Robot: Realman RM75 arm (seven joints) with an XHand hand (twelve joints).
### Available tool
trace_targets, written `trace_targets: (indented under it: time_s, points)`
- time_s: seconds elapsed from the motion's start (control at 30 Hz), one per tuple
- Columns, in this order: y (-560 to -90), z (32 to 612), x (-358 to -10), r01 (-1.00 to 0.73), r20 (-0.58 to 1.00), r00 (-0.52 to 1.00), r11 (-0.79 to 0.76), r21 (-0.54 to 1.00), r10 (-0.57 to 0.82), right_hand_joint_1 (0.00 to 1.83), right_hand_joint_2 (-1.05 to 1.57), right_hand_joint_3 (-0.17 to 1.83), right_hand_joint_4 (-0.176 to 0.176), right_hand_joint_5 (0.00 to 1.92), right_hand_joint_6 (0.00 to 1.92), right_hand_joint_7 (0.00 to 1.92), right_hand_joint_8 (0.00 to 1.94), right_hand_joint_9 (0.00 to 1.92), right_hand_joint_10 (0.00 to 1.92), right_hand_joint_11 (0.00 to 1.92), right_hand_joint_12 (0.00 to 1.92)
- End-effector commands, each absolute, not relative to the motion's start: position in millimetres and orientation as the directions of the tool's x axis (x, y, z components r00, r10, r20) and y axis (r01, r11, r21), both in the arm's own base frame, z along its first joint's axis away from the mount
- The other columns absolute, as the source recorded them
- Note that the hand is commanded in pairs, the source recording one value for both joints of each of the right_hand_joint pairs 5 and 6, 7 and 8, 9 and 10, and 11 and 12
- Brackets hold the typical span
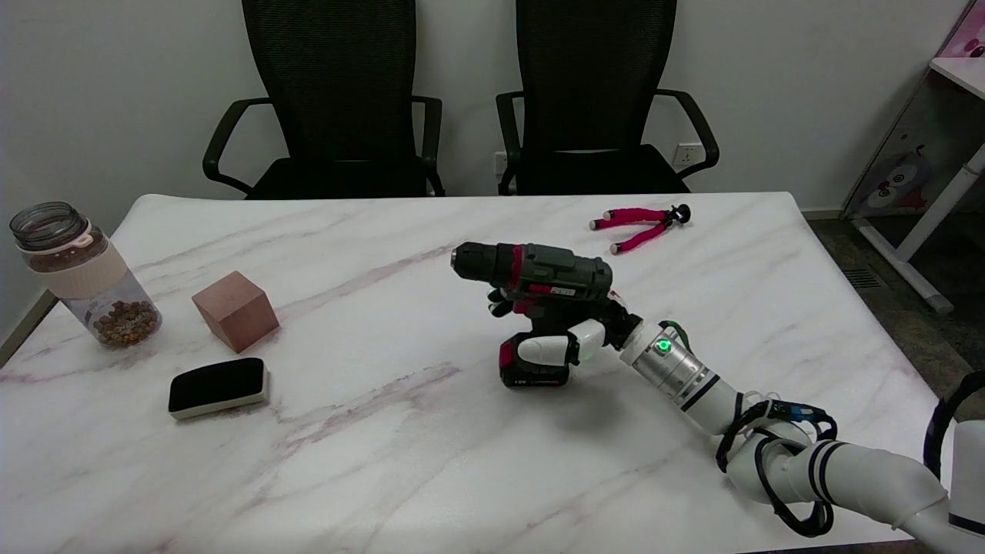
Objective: Pick up the power screwdriver.
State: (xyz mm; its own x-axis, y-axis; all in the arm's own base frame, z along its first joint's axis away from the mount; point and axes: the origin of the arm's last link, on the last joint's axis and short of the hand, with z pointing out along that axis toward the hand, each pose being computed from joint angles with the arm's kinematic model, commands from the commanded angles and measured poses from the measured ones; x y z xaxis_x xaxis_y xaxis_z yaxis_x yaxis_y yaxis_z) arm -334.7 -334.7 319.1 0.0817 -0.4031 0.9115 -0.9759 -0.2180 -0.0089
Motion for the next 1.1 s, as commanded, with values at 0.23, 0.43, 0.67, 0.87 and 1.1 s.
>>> trace_targets:
  time_s: [0.23, 0.43, 0.67, 0.87, 1.1]
  points:
    - [-337.0, 319.6, -336.2, -0.979, 0.915, 0.081, -0.204, -0.001, -0.396, 1.25, 0.32, 0.91, 0.176, 0.78, 0.78, 0.78, 0.78, 1.00, 1.00, 0.87, 0.87]
    - [-336.8, 320.3, -337.5, -0.980, 0.915, 0.082, -0.198, 0.002, -0.394, 1.27, 0.35, 1.02, 0.176, 0.81, 0.81, 0.81, 0.81, 1.12, 1.12, 1.00, 1.00]
    - [-336.5, 321.0, -339.4, -0.982, 0.917, 0.079, -0.188, 0.004, -0.391, 1.27, 0.52, 1.08, 0.154, 0.88, 0.88, 0.88, 0.88, 1.39, 1.39, 1.28, 1.28]
    - [-337.5, 321.0, -338.4, -0.982, 0.917, 0.080, -0.191, 0.004, -0.390, 1.26, 0.66, 0.97, 0.133, 0.91, 0.91, 0.91, 0.91, 1.62, 1.62, 1.37, 1.37]
    - [-338.4, 319.9, -338.3, -0.982, 0.917, 0.079, -0.187, 0.004, -0.392, 1.25, 0.72, 0.92, 0.124, 0.92, 0.92, 0.92, 0.92, 1.71, 1.71, 1.46, 1.46]
